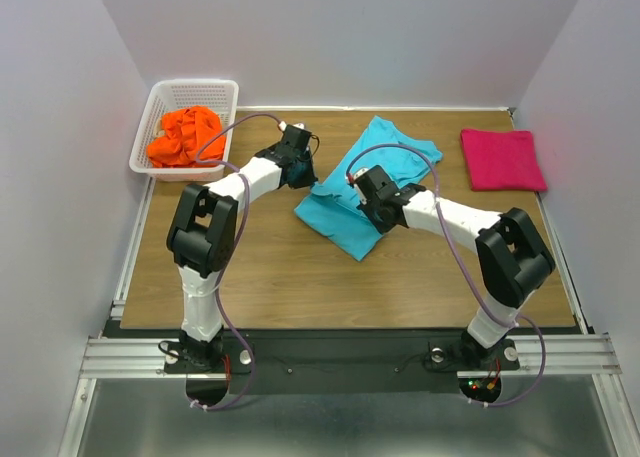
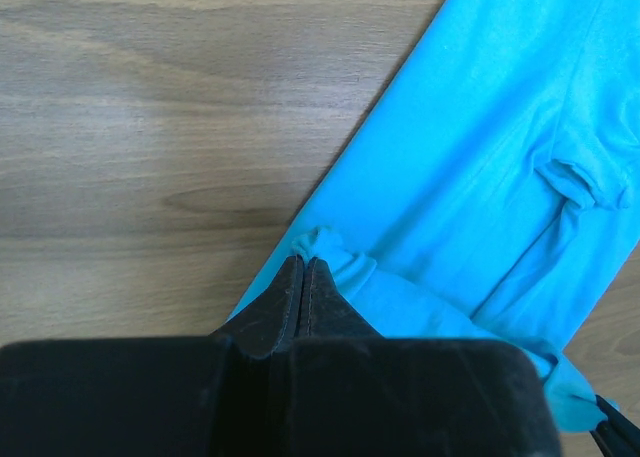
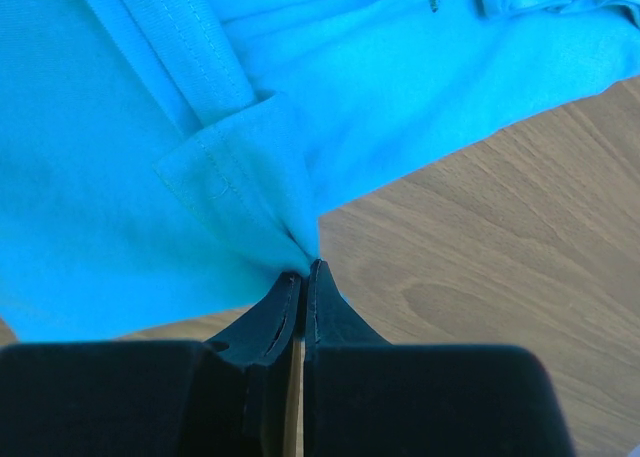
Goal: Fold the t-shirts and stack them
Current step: Fold the tshirt
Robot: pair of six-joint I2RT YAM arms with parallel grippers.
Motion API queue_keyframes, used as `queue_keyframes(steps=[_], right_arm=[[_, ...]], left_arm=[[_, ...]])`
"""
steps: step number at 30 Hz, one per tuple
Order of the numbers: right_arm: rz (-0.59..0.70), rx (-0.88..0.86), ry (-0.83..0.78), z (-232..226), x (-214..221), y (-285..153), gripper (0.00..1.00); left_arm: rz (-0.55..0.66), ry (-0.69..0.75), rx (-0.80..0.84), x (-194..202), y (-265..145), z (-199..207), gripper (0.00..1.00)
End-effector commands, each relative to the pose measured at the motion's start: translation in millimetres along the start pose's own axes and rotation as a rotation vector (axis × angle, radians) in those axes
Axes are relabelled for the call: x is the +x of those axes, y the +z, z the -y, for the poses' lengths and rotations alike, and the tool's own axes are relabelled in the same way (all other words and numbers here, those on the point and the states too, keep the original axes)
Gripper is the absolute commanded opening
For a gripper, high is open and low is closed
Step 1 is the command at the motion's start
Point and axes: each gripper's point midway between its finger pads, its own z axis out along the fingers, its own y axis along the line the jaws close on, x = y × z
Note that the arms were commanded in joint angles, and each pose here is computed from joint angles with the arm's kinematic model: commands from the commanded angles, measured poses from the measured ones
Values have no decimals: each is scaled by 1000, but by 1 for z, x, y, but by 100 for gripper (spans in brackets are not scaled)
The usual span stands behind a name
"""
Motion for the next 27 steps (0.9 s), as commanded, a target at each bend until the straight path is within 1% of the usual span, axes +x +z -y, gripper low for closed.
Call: queue_keyframes(steps=[1,5,10,13,20,27], right_arm=[[2,79,1,19,-7,1,1],[7,99,5,23,-11,2,1],[36,130,9,32,-20,-7,1],[41,150,8,37,-23,-9,1],[3,188,17,47,-18,4,1],[-19,193,30,49,-14,17,1]], left_arm=[[114,25,15,-39,-5,9,0],[134,30,19,-45,-5,10,0],[170,42,43,-55,-16,19,0],[180,45,50,-56,-15,21,0],[193,65,78,-61,-8,32,0],[187,72,71,-58,7,31,0]])
